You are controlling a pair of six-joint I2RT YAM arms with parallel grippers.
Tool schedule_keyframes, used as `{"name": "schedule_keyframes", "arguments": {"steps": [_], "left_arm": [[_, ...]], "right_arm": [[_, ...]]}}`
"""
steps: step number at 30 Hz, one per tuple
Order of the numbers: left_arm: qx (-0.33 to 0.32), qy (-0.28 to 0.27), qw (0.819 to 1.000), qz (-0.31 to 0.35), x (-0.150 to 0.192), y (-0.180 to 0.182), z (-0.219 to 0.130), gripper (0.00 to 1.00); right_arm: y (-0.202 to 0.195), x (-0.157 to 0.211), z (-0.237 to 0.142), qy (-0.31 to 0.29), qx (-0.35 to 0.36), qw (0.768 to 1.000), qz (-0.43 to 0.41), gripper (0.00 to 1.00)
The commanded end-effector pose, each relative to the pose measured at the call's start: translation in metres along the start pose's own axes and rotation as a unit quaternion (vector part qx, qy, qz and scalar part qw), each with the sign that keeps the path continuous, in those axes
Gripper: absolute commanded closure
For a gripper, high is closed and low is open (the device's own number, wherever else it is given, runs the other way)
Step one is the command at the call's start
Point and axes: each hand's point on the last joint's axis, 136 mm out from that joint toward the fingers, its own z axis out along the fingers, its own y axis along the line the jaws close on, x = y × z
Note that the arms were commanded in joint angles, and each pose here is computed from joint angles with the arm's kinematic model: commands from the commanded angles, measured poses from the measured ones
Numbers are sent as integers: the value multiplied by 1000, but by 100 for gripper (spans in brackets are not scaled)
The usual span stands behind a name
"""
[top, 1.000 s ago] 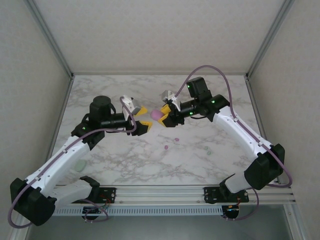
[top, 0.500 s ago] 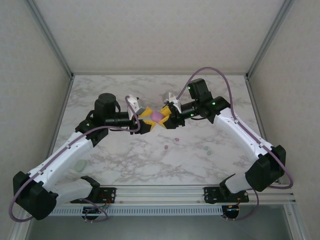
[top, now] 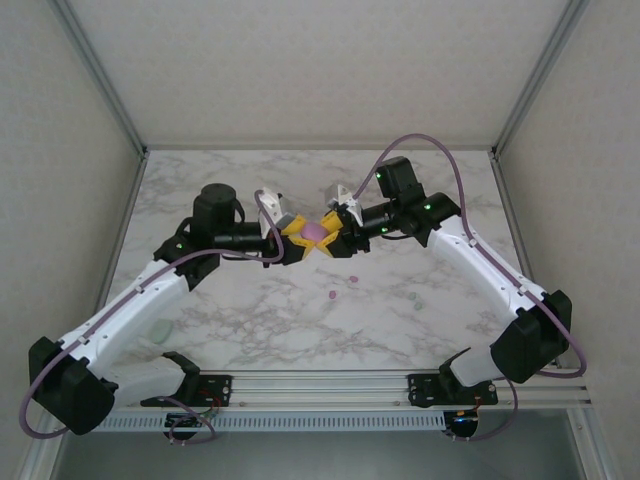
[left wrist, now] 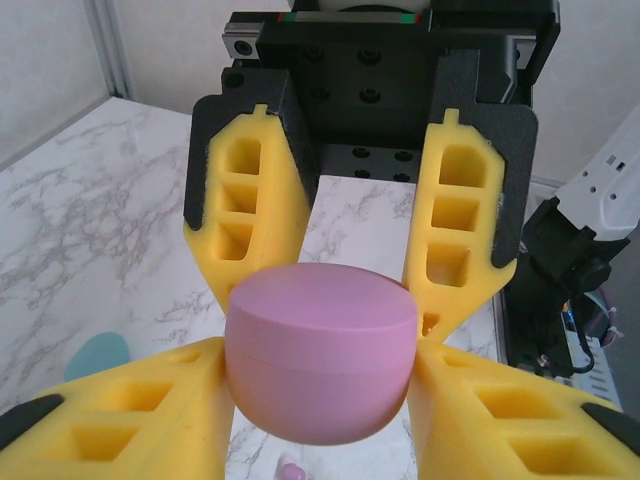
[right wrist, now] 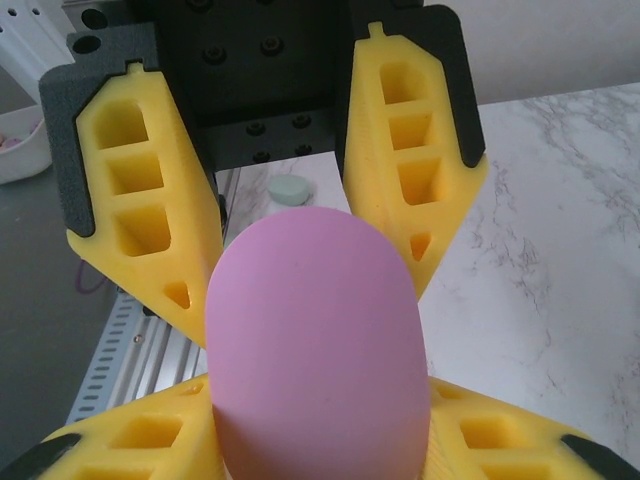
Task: Insert the wireless bluetooth earbuds into the charging case
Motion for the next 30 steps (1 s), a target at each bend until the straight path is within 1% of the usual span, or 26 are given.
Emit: {"name": "schedule_keyframes", "arguments": {"steps": [1,13,20,21,22,28,30], "left_arm": [[23,3,1000,11,-8,-10,1,54],[31,18,999,8,-5,-11,5,51],[36,27,999,5,-1,-12,6,52],[36,29,999,5,-1,-12,7,52],[38,31,999,7,0,-13,6,55],[44,39,998,5,3,-14,7,60],[44,37,998,7,2,-14,7,64]], "right_arm": [[6,-7,-1,-17,-12,1000,-20,58],[5,-8,-1,-18,-10,1000,-18,58],[5,-11,-2,-21,-6,999,-24,58],[5,-11,-2,-21,-7,999,-24,58],[5,-12,-2,-22,-6,999,-25,58],[4,-13,-2,-22,-4,999,-26,57],[4,-15,-3,-23,0,999,-26,57]]}}
